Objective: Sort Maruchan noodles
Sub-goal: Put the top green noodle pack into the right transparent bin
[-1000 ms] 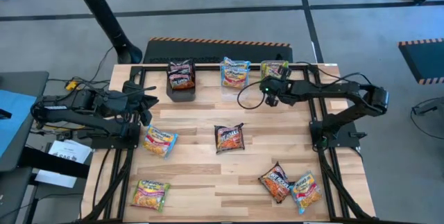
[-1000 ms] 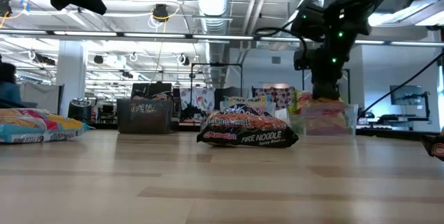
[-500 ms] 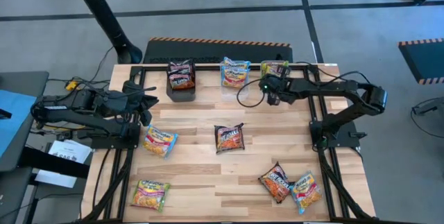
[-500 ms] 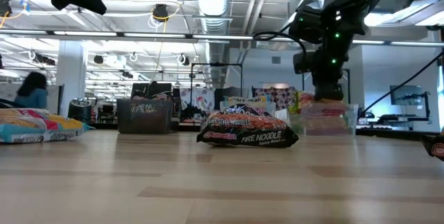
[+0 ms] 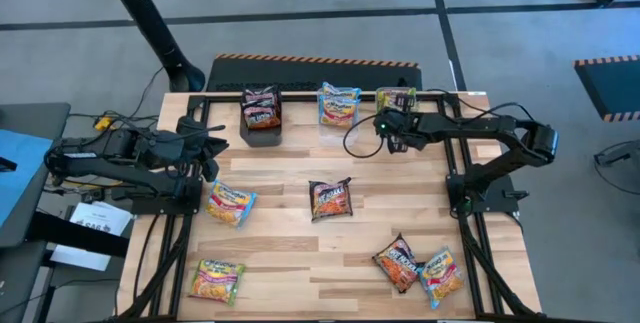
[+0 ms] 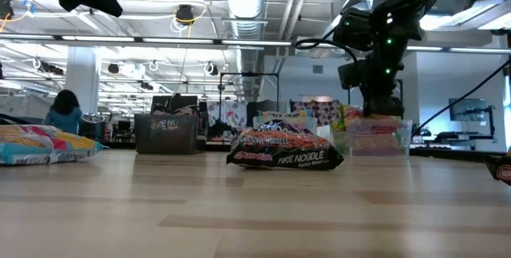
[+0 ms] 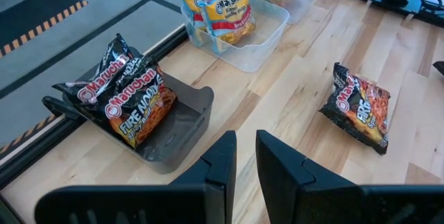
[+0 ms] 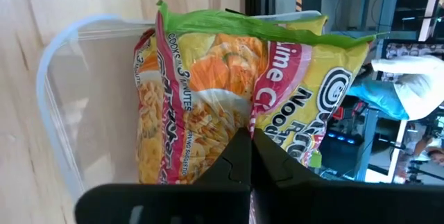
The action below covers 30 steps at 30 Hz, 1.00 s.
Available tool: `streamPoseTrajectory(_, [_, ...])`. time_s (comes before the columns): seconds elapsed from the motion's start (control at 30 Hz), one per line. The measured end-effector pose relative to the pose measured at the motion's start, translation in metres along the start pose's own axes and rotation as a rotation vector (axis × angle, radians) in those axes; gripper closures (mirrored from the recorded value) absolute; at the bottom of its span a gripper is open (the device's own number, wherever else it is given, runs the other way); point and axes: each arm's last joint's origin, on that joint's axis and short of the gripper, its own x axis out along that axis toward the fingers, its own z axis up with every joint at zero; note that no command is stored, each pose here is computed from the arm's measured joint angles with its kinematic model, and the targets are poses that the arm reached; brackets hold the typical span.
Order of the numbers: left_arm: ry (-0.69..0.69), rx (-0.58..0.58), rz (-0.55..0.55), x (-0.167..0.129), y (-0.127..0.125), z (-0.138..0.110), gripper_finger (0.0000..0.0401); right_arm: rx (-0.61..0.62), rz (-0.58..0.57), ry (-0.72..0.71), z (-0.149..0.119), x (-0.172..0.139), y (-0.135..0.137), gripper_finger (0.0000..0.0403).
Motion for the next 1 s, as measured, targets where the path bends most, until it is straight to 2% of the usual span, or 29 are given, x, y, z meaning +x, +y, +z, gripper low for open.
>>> streamPoseTrajectory(0.1, [0.000, 0.001, 0.000, 0.0000, -0.0001, 0.0000, 0.0356, -0.019, 0.008, 0.012, -0.0014, 0.0000, 0.0009, 0.0391])
streamPoseTrajectory(0.27, [0.000, 0.000, 0.000, 0.0000, 0.0000, 0.0000, 0.0356, -0.123, -0.001, 0.056, -0.0044, -0.0031, 0.0053, 0.0391])
streamPoseTrajectory(0.63, [0.000, 0.000, 0.000, 0.0000, 0.0000, 0.0000, 0.0356, -0.129, -0.011, 0.043, -0.0020, -0.0056, 0.0076, 0.0389])
streamPoseTrajectory(1.0, [0.000, -0.001, -0.001, 0.0000, -0.0001, 0.0000, 0.0356, 0.053, -0.006, 0.046, -0.0016, -0.0081, 0.0086, 0.0316])
